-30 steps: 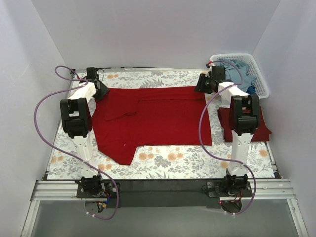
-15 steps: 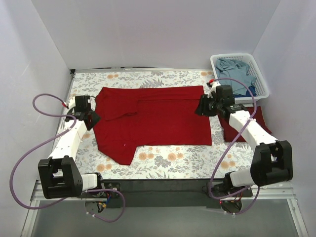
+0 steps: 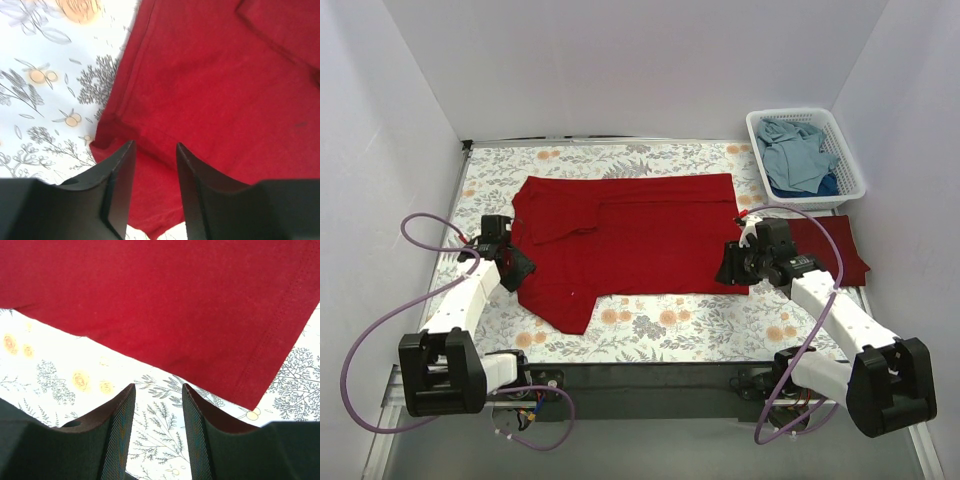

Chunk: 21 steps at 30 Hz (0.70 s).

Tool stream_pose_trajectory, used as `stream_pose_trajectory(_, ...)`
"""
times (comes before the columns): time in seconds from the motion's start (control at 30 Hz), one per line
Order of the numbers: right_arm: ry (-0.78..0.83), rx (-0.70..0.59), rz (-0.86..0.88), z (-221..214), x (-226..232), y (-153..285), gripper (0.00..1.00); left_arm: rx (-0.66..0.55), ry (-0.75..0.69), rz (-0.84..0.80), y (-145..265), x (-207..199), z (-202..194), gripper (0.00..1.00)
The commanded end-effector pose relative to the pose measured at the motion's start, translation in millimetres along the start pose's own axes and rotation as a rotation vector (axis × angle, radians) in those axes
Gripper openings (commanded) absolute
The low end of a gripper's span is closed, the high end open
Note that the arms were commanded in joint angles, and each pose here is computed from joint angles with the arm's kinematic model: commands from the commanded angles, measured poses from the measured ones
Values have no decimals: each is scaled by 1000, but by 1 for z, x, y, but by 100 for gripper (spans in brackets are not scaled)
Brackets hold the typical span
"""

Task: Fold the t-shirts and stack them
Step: Fold the tshirt

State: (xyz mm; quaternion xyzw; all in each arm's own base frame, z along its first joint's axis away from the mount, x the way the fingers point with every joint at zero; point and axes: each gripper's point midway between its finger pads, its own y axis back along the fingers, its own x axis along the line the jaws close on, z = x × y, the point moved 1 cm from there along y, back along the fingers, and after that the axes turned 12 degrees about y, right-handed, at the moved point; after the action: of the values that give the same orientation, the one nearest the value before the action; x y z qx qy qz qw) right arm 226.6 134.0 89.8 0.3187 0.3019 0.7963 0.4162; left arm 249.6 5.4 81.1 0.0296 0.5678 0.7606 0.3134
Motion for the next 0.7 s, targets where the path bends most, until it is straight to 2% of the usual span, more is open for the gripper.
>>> stream_pose_trajectory(0.0, 21, -42, 31, 7, 7, 5, 49, 113, 33, 38, -3, 9, -25, 38)
stream_pose_trajectory(0.2, 27, -52, 55, 9, 12, 6, 49, 199, 43, 81, -3, 28, -56, 41)
stream_pose_trajectory(0.33, 26, -55, 69, 9, 13, 3, 49, 280, -24, 102, 4, 33, -96, 42)
stream_pose_trajectory(0.47, 22, -53, 74, 7, 13, 1, 49, 404, -54, 134, 9, 35, -128, 44)
stream_pose_trajectory(0.57, 26, -50, 74, 6, 13, 0, 49, 350, -59, 113, 15, 23, -115, 44)
stream_pose_trajectory(0.6, 30, -54, 72, 7, 13, 1, 49, 272, -59, 89, 22, 10, -97, 44)
stream_pose_trajectory(0.67, 35, -62, 66, 9, 12, 2, 49, 193, -68, 77, 30, 0, -78, 44)
